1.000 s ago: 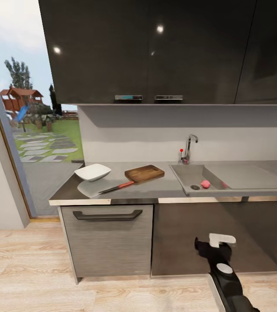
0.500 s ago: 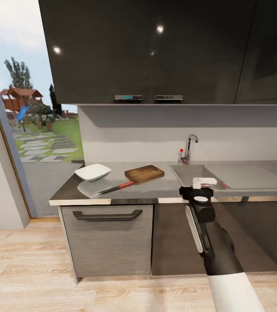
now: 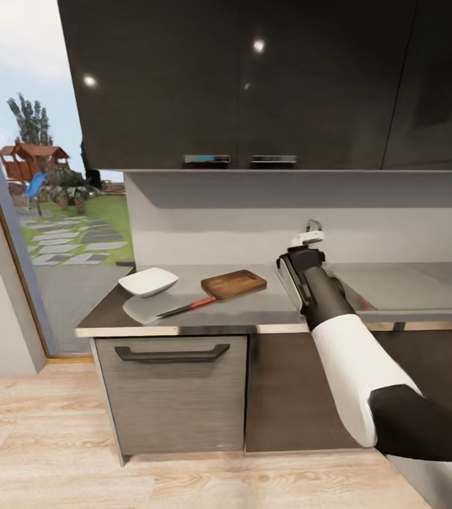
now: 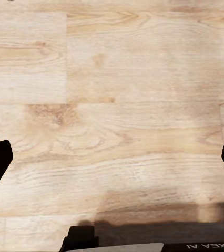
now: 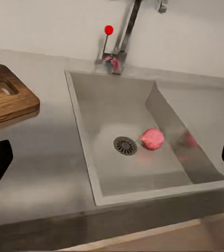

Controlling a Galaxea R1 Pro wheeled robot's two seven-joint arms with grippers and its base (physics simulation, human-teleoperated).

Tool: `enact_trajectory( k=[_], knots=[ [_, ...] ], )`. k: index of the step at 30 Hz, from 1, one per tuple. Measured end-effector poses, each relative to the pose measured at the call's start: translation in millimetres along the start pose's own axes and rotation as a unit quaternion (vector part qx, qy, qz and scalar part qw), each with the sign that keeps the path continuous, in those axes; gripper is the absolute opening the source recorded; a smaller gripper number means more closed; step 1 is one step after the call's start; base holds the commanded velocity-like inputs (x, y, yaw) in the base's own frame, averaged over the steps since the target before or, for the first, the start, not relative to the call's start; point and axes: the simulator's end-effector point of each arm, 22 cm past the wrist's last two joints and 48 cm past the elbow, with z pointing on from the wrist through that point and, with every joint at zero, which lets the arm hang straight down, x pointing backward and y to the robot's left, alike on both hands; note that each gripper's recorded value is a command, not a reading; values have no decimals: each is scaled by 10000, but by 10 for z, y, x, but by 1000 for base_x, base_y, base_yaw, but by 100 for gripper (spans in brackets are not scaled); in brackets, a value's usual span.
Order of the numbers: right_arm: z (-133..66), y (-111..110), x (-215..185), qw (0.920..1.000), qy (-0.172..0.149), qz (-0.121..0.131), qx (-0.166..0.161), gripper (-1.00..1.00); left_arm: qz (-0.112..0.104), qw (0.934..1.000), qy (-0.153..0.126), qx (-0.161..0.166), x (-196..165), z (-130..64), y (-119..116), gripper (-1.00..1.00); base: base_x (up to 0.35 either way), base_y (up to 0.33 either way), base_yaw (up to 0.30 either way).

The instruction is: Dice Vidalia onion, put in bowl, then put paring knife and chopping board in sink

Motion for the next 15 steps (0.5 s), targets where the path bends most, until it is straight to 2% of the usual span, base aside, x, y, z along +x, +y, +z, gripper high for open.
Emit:
enact_trajectory(
  k=[5, 8, 12, 13, 15],
  knots=[
    [110, 68, -62, 10000, -27, 25, -90, 100, -4, 10000, 1, 2, 0, 0, -5, 100, 208, -216, 0],
    [130, 169, -48, 9994, 17, 138, -315, 100, -10, 10000, 62, -7, 54, -5, 2, 100, 224, -233, 0],
    [126, 329, -35, 9968, 75, 311, -738, 100, 19, 9991, 407, -69, 372, -45, 85, 100, 228, -237, 0],
    [112, 378, -55, 9956, 59, 349, -871, 100, 61, 9982, 580, -154, 528, -76, 226, 100, 228, -238, 0],
    [98, 427, -69, 9944, 46, 366, -995, 100, 85, 9968, 771, -216, 703, -117, 324, 100, 228, -238, 0]
  ],
)
